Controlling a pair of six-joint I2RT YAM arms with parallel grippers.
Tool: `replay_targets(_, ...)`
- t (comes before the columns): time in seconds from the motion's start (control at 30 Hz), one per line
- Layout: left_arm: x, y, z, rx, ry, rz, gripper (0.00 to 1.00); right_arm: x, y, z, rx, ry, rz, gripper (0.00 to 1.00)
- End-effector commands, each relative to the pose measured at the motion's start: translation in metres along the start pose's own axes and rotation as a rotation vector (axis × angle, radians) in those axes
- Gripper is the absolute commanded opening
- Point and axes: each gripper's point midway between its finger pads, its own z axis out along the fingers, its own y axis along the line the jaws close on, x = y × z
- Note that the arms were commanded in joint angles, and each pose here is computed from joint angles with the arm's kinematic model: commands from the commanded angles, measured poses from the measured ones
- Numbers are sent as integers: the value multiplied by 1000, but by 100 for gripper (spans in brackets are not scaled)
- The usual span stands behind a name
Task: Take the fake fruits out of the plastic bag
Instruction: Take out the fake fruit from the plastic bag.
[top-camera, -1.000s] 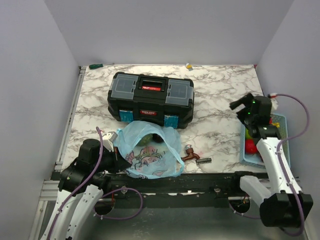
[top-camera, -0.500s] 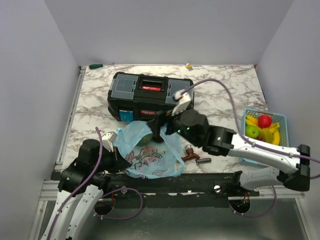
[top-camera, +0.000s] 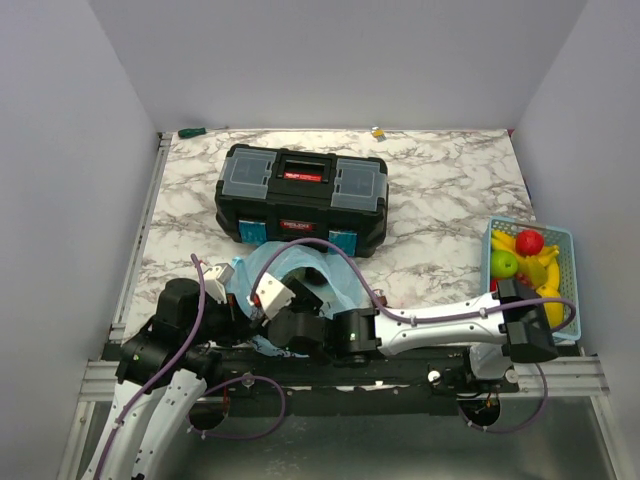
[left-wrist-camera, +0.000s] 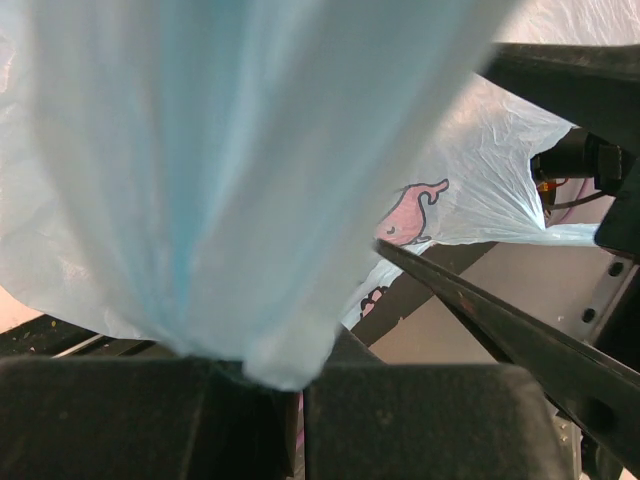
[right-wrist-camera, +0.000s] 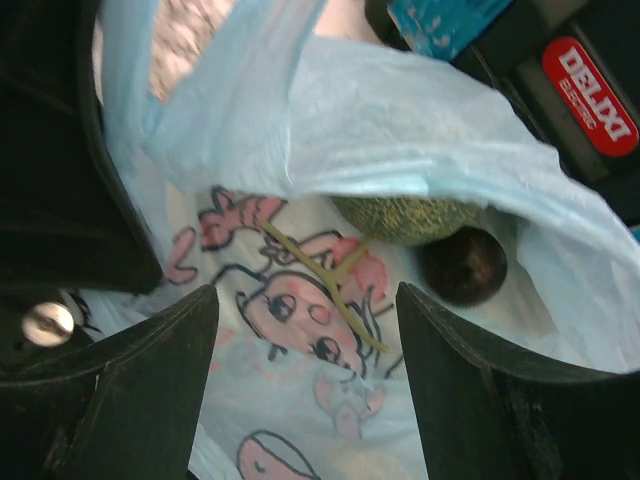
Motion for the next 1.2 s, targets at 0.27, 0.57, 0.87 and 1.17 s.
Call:
replay_targets(0.27, -1, 1, 1, -8, -1, -1, 0, 77, -34, 22, 305, 163, -219, 69)
replay_targets(0.57, 1, 2, 0, -11, -9, -8, 0, 125, -51, 36, 353, 278, -98, 69)
replay_targets(0.87, 1, 3, 1, -15, 4, -11, 0, 148, -62, 47, 355, 360, -163, 71)
replay_targets(1.17, 0, 3, 1, -15, -2, -11, 0, 173, -71, 58, 305, 445, -187, 72)
